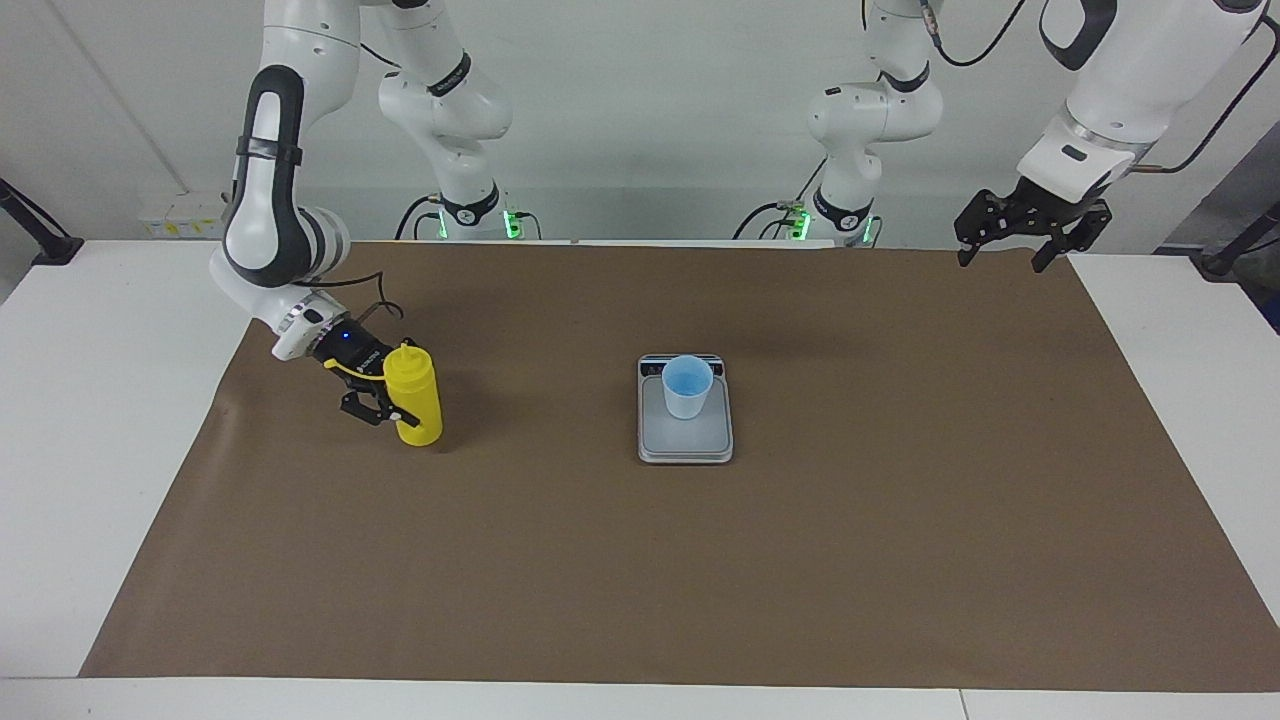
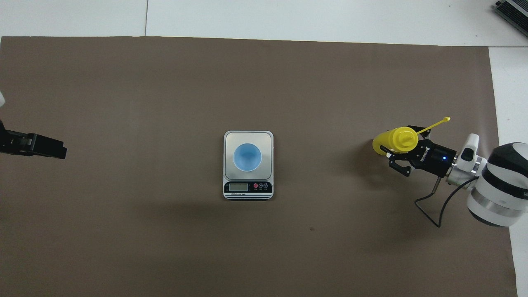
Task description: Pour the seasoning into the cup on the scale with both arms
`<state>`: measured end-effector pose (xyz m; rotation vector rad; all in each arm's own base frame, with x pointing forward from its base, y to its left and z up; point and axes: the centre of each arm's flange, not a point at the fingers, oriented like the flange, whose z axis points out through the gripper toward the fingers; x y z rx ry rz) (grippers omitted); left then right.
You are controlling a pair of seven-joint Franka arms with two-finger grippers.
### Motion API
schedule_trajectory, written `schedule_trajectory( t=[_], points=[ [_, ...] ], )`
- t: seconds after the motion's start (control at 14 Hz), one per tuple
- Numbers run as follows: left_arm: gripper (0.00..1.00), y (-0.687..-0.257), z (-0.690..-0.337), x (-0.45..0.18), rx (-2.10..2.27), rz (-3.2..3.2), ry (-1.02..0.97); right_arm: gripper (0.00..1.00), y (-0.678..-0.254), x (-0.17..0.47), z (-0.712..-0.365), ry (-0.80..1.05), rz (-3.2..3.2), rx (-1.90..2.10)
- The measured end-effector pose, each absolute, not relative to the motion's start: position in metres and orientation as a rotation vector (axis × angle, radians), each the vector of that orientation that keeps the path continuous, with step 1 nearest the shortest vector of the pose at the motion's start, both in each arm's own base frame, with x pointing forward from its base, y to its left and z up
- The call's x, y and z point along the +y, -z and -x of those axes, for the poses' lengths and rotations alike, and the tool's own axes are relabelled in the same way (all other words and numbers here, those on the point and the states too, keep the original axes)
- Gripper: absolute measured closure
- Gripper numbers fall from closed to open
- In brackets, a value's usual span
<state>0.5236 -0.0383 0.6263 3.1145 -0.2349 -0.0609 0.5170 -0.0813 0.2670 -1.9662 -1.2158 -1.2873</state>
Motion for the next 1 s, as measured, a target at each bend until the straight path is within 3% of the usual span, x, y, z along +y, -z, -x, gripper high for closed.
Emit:
schedule_trajectory(
  t=[0.21, 0.36, 0.57, 1.0],
  points=[
    [0.0, -0.626, -0.524, -0.038, -0.235, -3.115, 0.061, 0.52, -0.259, -0.088, -0.515, 1.301, 1.957, -1.198],
    [0.0, -0.626, -0.524, -0.038, -0.235, -3.114, 0.061, 0.35, -0.262, -0.089, -0.517, 1.308, 1.953, -1.2],
    [0.0, -0.626, -0.524, -0.038, -0.235, -3.115, 0.061, 0.01, -0.267, -0.089, -0.519, 1.32, 1.947, -1.204],
    [0.0, -0.626, -0.524, -0.038, -0.235, -3.114, 0.061, 0.0, -0.265, -0.111, -0.512, 1.306, 1.974, -1.222]
  ],
)
